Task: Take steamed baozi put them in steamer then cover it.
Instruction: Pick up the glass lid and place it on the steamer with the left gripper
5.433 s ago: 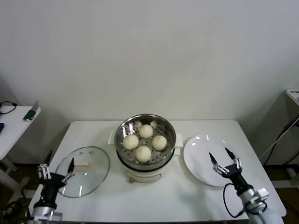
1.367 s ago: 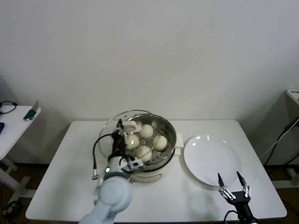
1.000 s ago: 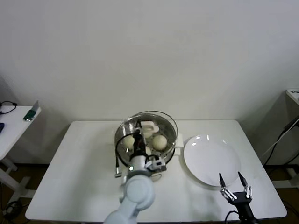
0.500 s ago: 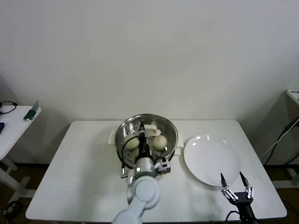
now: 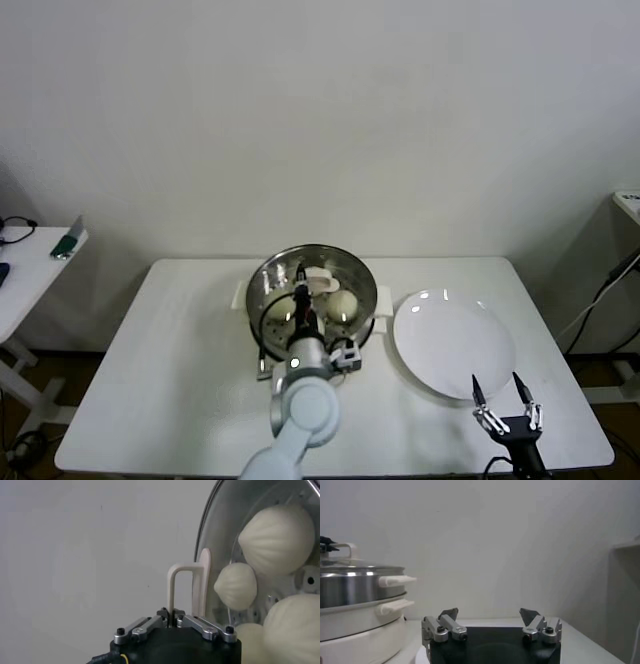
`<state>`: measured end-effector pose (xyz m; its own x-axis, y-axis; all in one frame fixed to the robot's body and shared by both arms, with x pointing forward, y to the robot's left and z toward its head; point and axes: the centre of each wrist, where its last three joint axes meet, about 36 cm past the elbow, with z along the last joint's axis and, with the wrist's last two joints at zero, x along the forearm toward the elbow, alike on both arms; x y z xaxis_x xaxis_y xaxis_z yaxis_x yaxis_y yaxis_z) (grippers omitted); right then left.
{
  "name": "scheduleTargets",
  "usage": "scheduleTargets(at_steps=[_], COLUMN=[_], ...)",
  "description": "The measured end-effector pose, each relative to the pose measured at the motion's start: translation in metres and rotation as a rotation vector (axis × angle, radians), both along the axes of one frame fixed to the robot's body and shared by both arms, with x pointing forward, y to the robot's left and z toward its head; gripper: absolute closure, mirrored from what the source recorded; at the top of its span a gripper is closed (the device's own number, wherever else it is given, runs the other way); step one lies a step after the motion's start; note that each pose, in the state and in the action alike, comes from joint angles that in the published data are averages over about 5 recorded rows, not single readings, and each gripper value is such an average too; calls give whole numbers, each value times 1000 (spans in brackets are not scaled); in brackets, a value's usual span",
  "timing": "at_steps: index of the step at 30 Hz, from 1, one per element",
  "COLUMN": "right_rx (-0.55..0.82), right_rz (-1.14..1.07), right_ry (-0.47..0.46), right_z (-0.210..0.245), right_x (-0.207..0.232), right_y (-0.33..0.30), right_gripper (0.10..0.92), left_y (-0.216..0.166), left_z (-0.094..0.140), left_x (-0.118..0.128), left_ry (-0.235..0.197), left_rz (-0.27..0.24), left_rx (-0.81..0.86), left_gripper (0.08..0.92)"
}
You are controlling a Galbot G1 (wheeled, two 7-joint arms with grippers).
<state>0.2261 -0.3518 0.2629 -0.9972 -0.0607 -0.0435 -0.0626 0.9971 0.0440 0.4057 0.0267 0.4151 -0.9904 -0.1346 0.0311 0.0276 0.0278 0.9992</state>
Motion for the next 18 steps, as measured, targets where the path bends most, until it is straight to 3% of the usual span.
scheduleTargets(at_steps=[11,18], right_rx=[5,8], right_rz=[1,11], right_ry=[-7,2], right_z=[-1,-1], right_x=[2,5], right_y=[2,3], right_gripper=[200,200], left_y=[1,3], left_z=[-1,3], left_x=[0,-4], left_ry=[-10,-8], left_rz=[-1,-13], left_rx=[-3,-19], left_gripper=[842,663])
